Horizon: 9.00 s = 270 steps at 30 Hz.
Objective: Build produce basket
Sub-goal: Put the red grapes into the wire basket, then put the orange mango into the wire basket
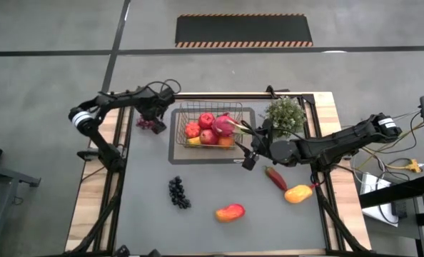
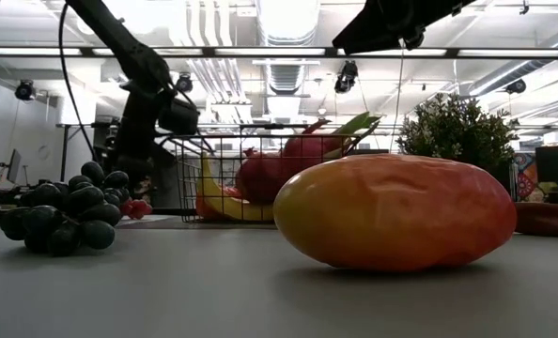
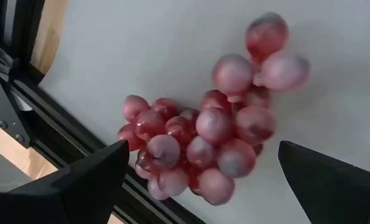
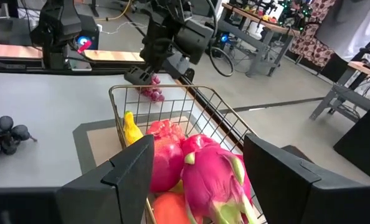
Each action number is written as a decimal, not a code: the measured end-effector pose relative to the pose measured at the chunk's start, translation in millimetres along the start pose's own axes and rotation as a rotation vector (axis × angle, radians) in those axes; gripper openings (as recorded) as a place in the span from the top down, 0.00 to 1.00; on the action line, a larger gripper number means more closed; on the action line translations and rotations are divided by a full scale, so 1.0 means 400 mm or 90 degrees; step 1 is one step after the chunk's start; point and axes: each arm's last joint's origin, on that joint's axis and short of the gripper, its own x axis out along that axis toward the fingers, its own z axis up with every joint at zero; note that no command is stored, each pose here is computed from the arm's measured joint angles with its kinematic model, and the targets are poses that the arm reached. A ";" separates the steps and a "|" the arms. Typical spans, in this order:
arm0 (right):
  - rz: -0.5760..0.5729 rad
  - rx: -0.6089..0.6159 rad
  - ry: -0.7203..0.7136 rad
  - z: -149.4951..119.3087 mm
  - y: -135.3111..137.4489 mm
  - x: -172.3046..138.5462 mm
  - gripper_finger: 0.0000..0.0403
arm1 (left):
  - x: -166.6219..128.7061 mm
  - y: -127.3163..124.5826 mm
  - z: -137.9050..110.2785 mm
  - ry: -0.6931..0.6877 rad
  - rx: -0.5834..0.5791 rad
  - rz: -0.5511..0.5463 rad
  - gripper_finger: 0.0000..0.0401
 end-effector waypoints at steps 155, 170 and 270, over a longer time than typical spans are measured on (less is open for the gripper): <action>0.004 -0.086 0.046 -0.032 0.003 0.002 0.43 | -0.406 -0.043 -0.248 -0.817 -0.144 -0.295 0.97; 0.025 -0.135 0.078 -0.056 0.005 0.001 0.43 | -0.458 -0.220 -0.165 -0.902 -0.071 -0.469 0.97; 0.483 -0.082 0.296 -0.199 0.424 -0.039 0.18 | -0.425 -0.668 -0.379 -1.038 0.183 -0.630 0.65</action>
